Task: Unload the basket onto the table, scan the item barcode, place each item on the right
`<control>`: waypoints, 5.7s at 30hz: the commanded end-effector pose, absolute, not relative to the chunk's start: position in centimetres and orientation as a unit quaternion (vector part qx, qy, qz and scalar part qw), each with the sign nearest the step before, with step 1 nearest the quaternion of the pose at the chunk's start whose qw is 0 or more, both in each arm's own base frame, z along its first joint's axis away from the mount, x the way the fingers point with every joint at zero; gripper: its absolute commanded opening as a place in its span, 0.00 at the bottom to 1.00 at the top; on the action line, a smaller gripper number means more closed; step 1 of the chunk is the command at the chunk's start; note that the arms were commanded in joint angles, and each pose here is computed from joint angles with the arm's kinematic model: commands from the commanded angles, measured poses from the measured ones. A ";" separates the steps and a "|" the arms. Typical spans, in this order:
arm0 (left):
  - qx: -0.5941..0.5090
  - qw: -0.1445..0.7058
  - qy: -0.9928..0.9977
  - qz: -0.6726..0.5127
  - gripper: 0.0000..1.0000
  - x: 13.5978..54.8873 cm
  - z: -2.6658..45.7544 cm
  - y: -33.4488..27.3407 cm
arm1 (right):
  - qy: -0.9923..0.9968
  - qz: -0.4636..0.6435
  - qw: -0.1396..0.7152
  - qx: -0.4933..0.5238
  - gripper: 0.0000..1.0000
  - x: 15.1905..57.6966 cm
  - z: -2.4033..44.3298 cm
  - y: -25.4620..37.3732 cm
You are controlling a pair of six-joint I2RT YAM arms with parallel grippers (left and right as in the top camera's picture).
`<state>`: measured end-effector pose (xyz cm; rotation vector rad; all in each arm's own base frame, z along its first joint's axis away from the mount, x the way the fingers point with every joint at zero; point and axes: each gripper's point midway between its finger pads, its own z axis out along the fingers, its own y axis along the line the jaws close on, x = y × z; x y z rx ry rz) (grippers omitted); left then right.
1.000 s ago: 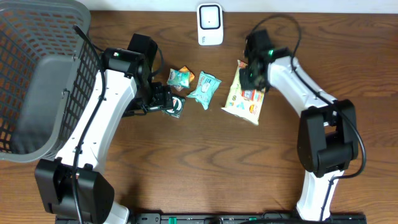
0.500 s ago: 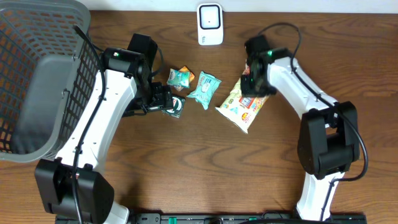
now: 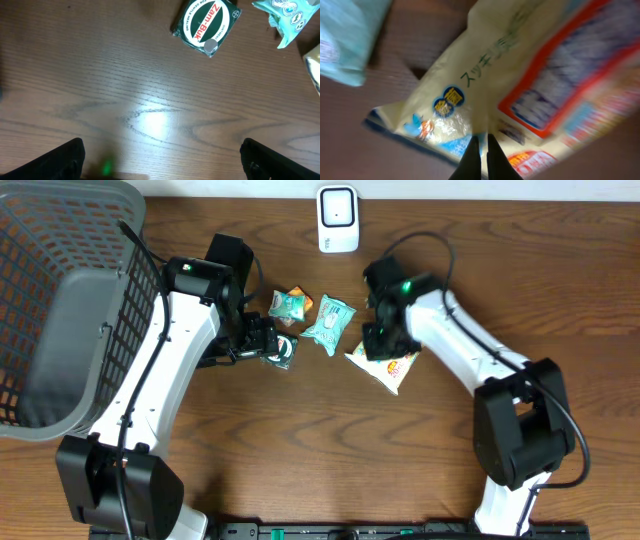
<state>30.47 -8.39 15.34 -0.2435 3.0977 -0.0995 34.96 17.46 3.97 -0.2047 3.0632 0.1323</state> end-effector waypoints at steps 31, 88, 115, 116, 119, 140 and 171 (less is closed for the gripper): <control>-0.075 0.017 0.997 -0.031 0.98 30.5 15.5 -8.4 | 0.983 -0.013 0.183 -0.001 0.06 43.0 4.5 13.0; -0.075 0.017 0.997 -0.031 0.98 30.5 15.5 -8.4 | 0.963 -0.219 0.150 -0.041 0.01 38.5 3.0 15.9; -0.075 0.017 0.997 -0.031 0.98 30.5 15.5 -8.4 | 0.836 0.531 0.104 -0.091 0.02 38.0 12.1 14.4; -0.075 0.017 0.997 -0.031 0.98 30.5 15.5 -8.4 | 0.845 0.521 0.098 -0.069 0.08 38.2 10.8 13.2; -0.075 0.017 0.997 -0.031 0.98 30.5 15.5 -8.4 | 0.880 0.468 0.084 0.002 0.18 39.0 8.5 9.7; -0.075 0.017 0.997 -0.031 0.98 30.5 15.5 -8.4 | 0.919 0.300 0.255 -0.007 0.99 47.2 12.0 3.4; -0.075 0.017 0.997 -0.031 0.97 30.5 15.5 -8.4 | 0.901 0.408 0.147 -0.028 0.07 46.1 3.5 9.9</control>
